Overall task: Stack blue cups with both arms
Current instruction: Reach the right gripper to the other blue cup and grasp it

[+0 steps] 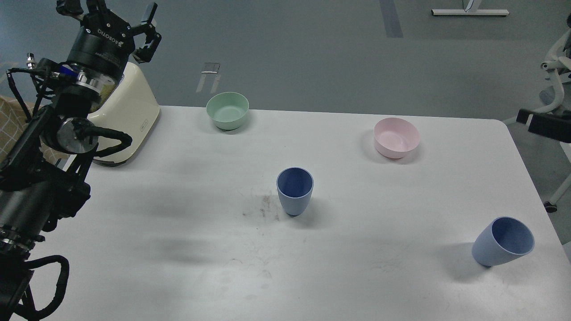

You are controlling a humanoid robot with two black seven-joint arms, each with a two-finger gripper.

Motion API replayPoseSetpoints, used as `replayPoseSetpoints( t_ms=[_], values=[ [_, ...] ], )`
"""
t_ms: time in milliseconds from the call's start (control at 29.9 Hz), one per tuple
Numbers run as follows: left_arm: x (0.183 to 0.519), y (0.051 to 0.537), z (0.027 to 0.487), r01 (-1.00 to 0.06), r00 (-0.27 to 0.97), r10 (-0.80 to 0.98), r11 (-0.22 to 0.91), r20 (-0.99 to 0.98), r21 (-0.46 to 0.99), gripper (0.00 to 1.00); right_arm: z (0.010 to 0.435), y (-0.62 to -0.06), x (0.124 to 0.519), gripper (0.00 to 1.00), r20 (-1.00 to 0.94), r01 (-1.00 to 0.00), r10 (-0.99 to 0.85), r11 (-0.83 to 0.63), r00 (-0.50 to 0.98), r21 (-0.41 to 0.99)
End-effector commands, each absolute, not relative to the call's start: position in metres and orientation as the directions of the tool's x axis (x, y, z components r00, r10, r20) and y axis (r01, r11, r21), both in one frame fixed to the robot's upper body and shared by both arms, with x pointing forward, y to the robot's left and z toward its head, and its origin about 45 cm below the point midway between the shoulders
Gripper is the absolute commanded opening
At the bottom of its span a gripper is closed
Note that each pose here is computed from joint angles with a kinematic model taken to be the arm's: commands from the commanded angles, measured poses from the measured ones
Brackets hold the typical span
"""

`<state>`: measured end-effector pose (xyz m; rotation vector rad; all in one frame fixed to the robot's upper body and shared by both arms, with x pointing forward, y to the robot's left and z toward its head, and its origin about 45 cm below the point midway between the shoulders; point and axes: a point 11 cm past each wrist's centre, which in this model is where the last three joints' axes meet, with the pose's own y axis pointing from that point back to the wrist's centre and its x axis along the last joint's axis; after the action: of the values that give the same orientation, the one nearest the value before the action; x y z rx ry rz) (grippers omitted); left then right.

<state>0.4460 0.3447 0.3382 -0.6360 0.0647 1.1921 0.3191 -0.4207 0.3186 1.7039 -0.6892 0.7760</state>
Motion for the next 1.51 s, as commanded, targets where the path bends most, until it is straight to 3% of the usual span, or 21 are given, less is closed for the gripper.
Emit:
replayPoseSetpoints(
  t_ms=[0,268,904,1071,1306,1473],
  values=[
    [0.446,0.343,0.34,-0.876,0.393,0.842,0.221,-0.37,-0.429,0.98,0.301,-0.425,0.309,1.0,0.748,-0.739,-0.062,-0.229,0.661,0.634],
    [0.447,0.34,0.337,-0.878,0.396,0.839,0.228,-0.372,-0.421,0.98,0.255,-0.44,0.274,1.0,0.644,-0.645,-0.077,-0.188,0.761,0.741],
    [0.448,0.338,0.341,-0.874,0.402,0.838,0.233,-0.368,-0.426,0.98,0.236,-0.439,0.247,0.96,0.574,-0.568,-0.015,-0.168,0.819,0.806],
    [0.448,0.337,0.34,-0.874,0.404,0.837,0.234,-0.37,-0.425,0.98,0.232,-0.442,0.245,0.89,0.568,-0.564,-0.017,-0.145,0.823,0.813],
    [0.448,0.337,0.339,-0.876,0.402,0.837,0.234,-0.371,-0.423,0.98,0.222,-0.446,0.238,0.62,0.547,-0.547,-0.03,-0.105,0.837,0.831],
    [0.448,0.338,0.337,-0.877,0.4,0.838,0.232,-0.372,-0.421,0.98,0.219,-0.444,0.237,0.57,0.545,-0.546,-0.04,-0.113,0.837,0.83]
  ],
)
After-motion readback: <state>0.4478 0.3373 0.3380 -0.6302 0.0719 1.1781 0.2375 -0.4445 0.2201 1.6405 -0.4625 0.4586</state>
